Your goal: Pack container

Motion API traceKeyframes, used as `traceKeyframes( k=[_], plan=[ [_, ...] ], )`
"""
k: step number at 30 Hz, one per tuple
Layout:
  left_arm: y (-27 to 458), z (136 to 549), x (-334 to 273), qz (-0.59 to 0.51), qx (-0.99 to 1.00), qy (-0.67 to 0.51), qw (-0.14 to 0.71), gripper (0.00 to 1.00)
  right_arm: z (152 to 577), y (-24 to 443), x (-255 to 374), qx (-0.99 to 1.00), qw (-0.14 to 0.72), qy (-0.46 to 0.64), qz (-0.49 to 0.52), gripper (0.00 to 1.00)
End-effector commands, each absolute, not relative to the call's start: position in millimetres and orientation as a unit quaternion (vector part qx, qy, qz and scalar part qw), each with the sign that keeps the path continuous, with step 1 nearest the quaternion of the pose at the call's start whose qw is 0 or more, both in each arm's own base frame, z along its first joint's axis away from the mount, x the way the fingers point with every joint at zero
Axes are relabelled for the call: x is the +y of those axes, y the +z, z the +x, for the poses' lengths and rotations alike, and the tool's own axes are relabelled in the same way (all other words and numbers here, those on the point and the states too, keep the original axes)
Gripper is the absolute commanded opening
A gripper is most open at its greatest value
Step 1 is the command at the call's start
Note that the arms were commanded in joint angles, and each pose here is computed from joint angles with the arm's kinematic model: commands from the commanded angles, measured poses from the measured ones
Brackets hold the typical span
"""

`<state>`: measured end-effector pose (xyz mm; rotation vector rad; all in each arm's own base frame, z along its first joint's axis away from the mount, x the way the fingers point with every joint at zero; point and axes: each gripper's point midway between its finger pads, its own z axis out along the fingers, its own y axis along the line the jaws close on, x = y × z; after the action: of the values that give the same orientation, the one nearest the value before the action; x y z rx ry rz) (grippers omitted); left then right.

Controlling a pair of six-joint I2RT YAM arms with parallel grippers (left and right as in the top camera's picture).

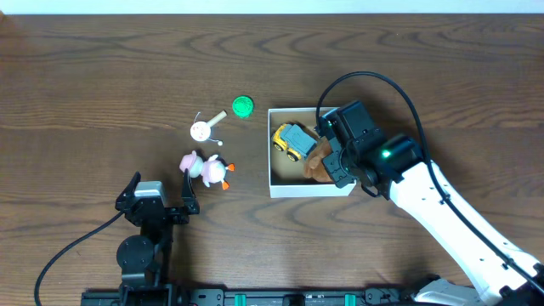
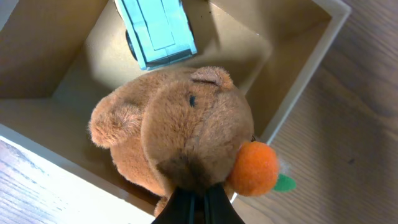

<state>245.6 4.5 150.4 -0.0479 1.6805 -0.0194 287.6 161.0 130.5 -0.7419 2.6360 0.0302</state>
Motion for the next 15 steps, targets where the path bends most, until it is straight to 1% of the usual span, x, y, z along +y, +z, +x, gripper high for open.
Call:
traceKeyframes(
  k=[1,6,8,11,15],
  plan=[
    [135,244,3,-0.020,0.762,-0.011,0.647,0.98,290,128,168,0.940,0.198,0.015,-0.277,0.01],
    [135,244,3,-0.020,0.762,-0.011,0.647,0.98,295,121,165,0.942,0.192,0.000,-0.275,0.03],
    [135,244,3,-0.020,0.762,-0.011,0.647,0.98,298,119,161,0.942,0.195,-0.015,-0.272,0.13],
    [135,244,3,-0.020,0.762,-0.011,0.647,0.98,305,118,159,0.941,0.203,-0.030,-0.268,0.20],
    [135,244,3,-0.020,0.762,-0.011,0.647,0.98,316,122,159,0.937,0.226,-0.040,-0.262,0.21]
  ],
)
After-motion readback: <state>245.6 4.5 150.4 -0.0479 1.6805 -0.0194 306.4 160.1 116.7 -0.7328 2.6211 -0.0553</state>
